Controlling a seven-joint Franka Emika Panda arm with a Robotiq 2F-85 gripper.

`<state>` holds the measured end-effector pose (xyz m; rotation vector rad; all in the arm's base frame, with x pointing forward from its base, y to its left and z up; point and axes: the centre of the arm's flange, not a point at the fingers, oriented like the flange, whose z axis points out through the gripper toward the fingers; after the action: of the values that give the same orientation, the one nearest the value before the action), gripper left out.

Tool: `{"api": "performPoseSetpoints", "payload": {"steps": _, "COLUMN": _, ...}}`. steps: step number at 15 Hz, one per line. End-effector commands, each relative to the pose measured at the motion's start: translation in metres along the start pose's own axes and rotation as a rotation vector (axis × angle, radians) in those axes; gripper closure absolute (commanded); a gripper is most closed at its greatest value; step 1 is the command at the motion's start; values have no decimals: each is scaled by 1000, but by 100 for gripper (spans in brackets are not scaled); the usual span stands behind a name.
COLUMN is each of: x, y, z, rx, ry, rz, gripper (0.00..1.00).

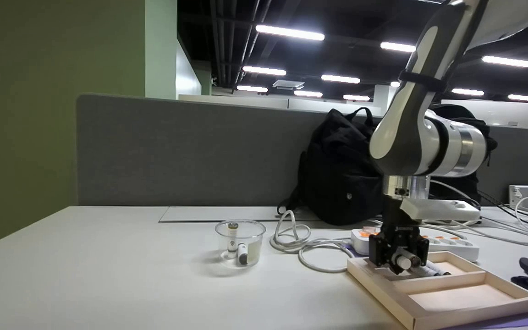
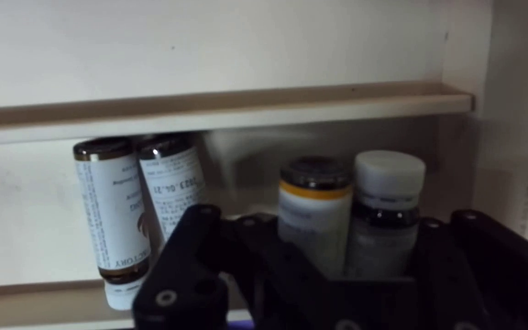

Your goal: Take two bottles from the tray and place them on the left side of the table

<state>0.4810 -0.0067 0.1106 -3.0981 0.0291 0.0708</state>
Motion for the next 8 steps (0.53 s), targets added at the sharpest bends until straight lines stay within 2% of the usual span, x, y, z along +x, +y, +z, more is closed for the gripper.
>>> {"api": "performPoseSetpoints", "payload": {"steps": 1, "x": 29, "y": -19, "z": -29, "rx": 13, "ry": 9, "rz": -16, "gripper": 100}}
{"api": "performPoseSetpoints", "payload": {"steps": 4, "x": 59, "y": -42, "z": -53, "rx": 19, "ry": 26, "rz": -64, "gripper": 100}}
{"api": "performPoseSetpoints", "payload": {"steps": 8, "x": 95, "y": -98, "z": -61, "rx": 94, "ry": -1, "rz": -159, "gripper": 100}}
